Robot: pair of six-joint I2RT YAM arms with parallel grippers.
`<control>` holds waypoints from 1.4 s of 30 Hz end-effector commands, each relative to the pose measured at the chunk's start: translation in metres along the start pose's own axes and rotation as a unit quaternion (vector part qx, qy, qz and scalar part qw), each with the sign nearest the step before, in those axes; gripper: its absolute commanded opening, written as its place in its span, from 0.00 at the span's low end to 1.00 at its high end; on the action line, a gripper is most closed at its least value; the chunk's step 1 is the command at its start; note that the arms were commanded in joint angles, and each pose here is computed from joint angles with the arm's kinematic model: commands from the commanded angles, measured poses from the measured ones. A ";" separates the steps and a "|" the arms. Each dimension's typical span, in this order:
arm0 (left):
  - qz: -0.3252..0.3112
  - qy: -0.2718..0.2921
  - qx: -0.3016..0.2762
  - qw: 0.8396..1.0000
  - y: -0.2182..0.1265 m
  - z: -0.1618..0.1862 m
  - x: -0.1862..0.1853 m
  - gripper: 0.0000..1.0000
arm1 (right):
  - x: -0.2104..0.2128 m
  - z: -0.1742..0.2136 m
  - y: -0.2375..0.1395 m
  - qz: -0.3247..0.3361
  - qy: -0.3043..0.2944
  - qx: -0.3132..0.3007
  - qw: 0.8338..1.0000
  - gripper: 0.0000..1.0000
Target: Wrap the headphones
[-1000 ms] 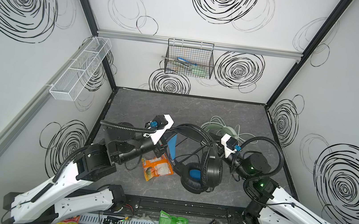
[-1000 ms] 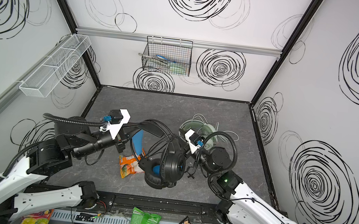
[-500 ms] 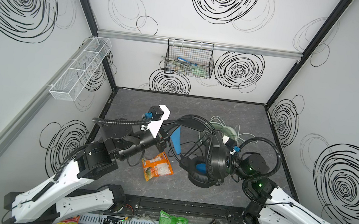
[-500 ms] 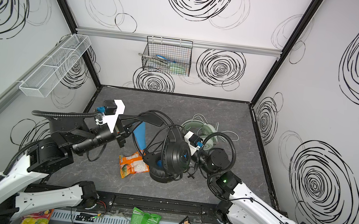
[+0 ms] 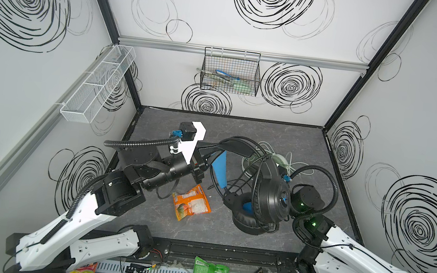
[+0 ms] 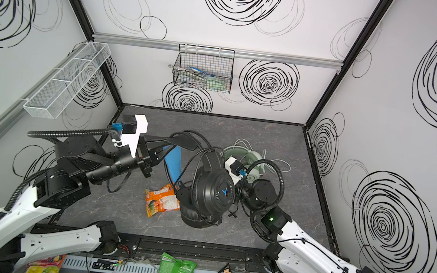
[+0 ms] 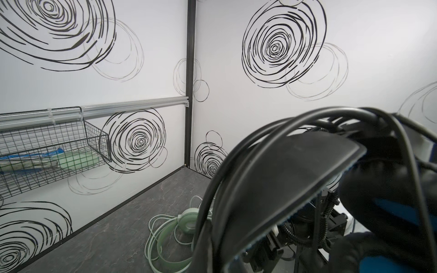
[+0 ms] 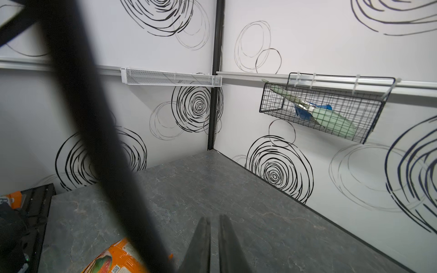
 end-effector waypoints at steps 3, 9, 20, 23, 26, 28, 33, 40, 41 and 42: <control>0.080 -0.015 -0.050 0.995 -0.009 -0.035 -0.031 0.00 | -0.029 -0.009 0.009 0.068 0.017 0.012 0.997 0.03; 0.092 -0.019 -0.067 0.993 -0.014 -0.044 -0.035 0.00 | -0.023 0.000 0.019 0.048 0.023 0.024 0.998 0.03; 0.071 -0.043 -0.156 0.984 -0.011 -0.086 -0.029 0.00 | 0.006 -0.013 0.019 -0.042 0.017 -0.030 0.999 0.29; 0.064 -0.048 -0.175 0.981 -0.009 -0.092 -0.026 0.00 | 0.012 -0.015 0.021 -0.055 0.017 -0.035 0.998 0.33; 0.063 -0.059 -0.196 0.977 -0.011 -0.100 -0.024 0.00 | 0.013 -0.011 0.023 -0.057 0.018 -0.028 0.998 0.34; 0.061 -0.068 -0.212 0.973 -0.012 -0.107 -0.022 0.00 | 0.013 -0.007 0.024 -0.056 0.022 -0.024 0.998 0.34; 0.046 -0.107 -0.249 0.962 -0.013 -0.123 -0.010 0.00 | 0.014 0.000 0.026 -0.053 0.034 -0.016 0.998 0.33; 0.035 -0.161 -0.293 0.942 -0.018 -0.135 0.003 0.00 | 0.015 0.011 0.027 -0.049 0.045 -0.003 0.998 0.29; 0.034 -0.164 -0.297 0.940 -0.019 -0.136 0.003 0.00 | 0.015 0.012 0.028 -0.048 0.048 0.000 0.998 0.27; 0.033 -0.167 -0.301 0.938 -0.019 -0.136 0.004 0.00 | 0.015 0.014 0.029 -0.047 0.051 0.002 0.998 0.25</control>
Point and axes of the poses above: each gripper's point midway between its finger pads, its own y axis out along the fingers, its own x axis along the line the jaws close on, z = x × y, the point moved 2 cm from there along -y, back along the fingers, and after that the axes turned 13 degrees about -y, right-handed, at the moved point
